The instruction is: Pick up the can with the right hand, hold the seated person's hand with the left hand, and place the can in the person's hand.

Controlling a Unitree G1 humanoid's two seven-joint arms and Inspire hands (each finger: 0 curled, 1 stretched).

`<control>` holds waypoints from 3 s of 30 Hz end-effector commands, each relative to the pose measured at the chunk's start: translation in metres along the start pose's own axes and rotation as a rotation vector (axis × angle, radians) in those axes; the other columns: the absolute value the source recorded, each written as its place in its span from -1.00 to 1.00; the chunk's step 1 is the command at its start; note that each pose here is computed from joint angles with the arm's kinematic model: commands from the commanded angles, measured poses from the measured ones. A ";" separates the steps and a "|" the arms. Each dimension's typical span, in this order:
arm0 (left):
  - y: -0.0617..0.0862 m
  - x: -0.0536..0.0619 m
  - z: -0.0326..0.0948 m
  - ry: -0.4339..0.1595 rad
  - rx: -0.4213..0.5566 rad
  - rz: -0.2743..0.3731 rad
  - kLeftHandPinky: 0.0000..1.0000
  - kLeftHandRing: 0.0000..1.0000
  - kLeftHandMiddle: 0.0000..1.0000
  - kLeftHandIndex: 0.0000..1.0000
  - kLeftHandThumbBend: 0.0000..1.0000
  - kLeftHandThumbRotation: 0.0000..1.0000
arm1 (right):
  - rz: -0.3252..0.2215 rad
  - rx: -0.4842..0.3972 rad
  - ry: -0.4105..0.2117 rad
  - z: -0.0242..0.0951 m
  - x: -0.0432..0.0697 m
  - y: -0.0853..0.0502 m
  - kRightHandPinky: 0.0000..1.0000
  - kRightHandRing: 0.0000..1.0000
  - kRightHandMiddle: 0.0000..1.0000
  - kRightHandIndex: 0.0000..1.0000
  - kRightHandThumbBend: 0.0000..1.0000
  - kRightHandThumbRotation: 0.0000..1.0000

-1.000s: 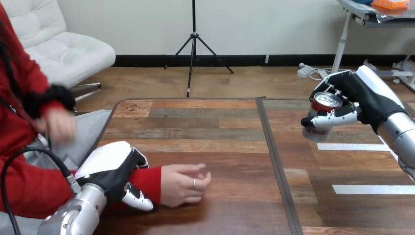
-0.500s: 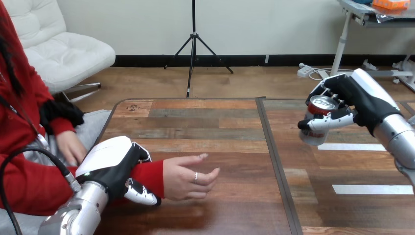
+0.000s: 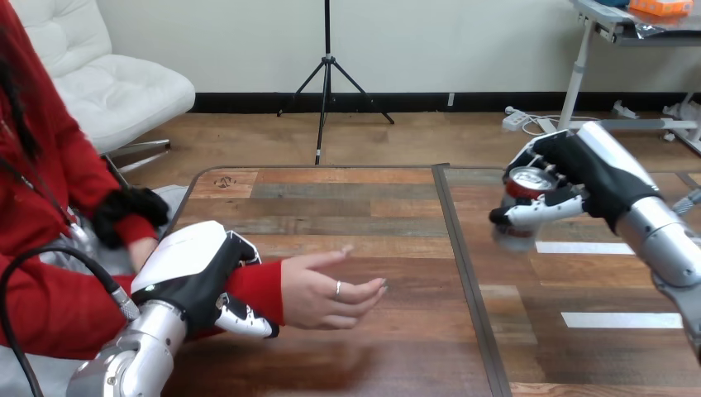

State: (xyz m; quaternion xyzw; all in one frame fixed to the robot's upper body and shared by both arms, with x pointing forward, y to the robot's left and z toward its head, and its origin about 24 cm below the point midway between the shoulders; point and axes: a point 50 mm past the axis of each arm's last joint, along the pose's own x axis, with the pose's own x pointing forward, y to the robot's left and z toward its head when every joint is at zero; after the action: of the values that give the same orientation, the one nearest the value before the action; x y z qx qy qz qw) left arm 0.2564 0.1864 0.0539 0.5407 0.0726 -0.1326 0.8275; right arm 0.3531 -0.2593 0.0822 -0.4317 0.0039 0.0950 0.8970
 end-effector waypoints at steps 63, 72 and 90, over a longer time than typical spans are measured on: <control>0.084 0.003 0.091 -0.393 -0.136 0.404 -0.60 -0.48 -0.32 -0.29 0.44 -1.00 | -0.017 0.011 -0.509 0.159 0.040 0.010 -0.43 -0.35 -0.20 -0.08 0.31 -1.00; 0.085 0.004 0.094 -0.401 -0.148 0.410 -0.60 -0.48 -0.32 -0.30 0.40 -1.00 | 0.004 0.017 -0.523 0.165 0.040 0.019 -0.45 -0.37 -0.22 -0.08 0.31 -1.00; 0.090 0.004 0.101 -0.410 -0.162 0.427 -0.64 -0.51 -0.33 -0.30 0.35 -1.00 | 0.051 0.042 -0.507 0.167 0.041 0.038 -0.47 -0.39 -0.23 -0.10 0.30 -1.00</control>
State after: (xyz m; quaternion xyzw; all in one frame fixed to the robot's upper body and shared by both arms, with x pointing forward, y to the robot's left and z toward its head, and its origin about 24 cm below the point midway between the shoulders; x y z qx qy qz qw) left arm 0.2661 0.1667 0.0692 0.4890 0.0336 -0.1127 0.8643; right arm 0.3616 -0.1301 0.0833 -0.3757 -0.0846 0.2312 0.8934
